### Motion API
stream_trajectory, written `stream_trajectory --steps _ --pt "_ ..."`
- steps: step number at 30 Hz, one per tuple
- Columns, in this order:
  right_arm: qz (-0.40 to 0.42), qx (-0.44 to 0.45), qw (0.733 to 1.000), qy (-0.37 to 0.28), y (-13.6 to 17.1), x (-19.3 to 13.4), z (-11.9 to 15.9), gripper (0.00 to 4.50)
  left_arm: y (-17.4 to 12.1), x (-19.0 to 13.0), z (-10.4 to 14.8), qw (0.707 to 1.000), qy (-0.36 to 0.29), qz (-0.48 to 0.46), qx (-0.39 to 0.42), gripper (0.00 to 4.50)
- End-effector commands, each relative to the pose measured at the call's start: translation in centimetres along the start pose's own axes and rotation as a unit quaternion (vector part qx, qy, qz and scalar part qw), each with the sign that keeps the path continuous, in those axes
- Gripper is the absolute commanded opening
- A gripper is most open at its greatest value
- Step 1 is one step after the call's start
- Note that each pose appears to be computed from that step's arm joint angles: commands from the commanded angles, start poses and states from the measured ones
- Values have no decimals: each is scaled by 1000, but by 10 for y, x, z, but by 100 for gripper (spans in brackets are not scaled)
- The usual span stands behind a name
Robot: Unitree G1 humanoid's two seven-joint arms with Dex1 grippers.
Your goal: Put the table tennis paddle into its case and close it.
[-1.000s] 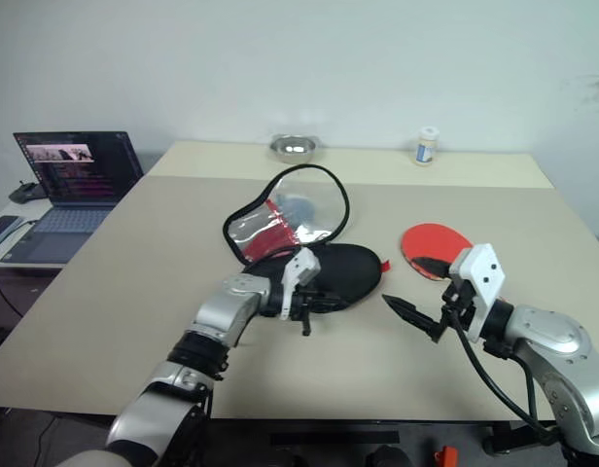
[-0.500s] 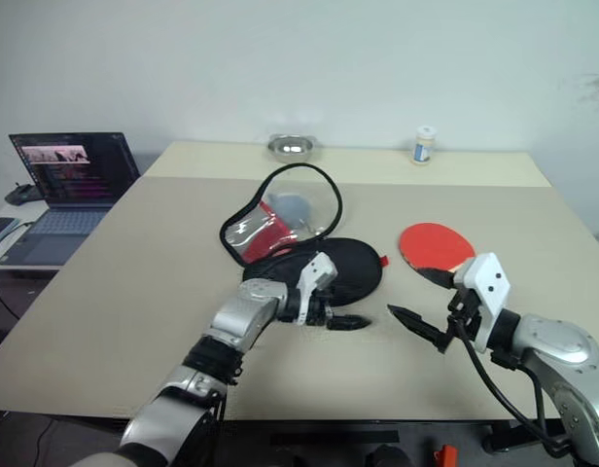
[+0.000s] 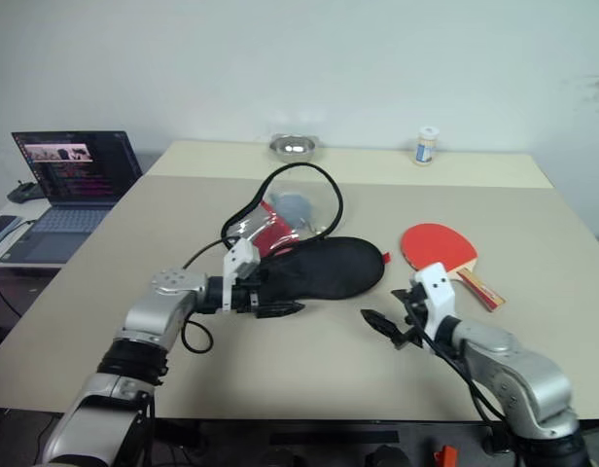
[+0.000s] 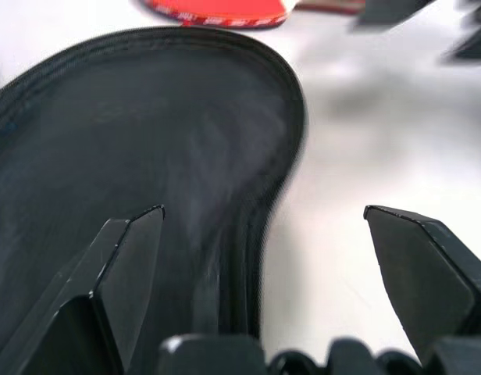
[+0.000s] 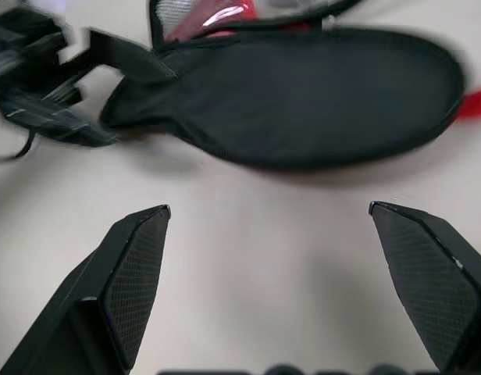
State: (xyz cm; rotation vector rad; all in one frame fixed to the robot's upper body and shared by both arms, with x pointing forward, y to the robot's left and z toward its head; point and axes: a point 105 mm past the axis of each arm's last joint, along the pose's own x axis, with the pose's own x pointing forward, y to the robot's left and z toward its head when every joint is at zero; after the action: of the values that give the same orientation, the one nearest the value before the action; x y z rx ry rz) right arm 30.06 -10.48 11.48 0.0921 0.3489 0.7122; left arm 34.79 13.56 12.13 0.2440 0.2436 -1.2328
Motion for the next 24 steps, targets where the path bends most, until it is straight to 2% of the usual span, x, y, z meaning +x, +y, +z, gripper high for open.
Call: stream_trajectory --steps 1,5,8,15,20,24 --pt "-36 25 999 -2 -11 15 3 450 -1 -8 10 999 -10 -1 31 447" --pt "-78 85 993 -16 -26 36 5 450 8 -6 5 999 -7 26 22 447" --pt "-69 112 991 -41 -22 46 15 450 11 -1 -1 999 0 33 18 447" --pt "-34 63 996 -53 -6 36 28 450 25 17 -17 998 16 64 13 447" --pt "49 22 997 -50 27 14 32 450 30 35 -28 996 45 75 34 447" --pt "51 6 998 -42 30 9 29 450 28 41 -36 995 68 57 34 447"
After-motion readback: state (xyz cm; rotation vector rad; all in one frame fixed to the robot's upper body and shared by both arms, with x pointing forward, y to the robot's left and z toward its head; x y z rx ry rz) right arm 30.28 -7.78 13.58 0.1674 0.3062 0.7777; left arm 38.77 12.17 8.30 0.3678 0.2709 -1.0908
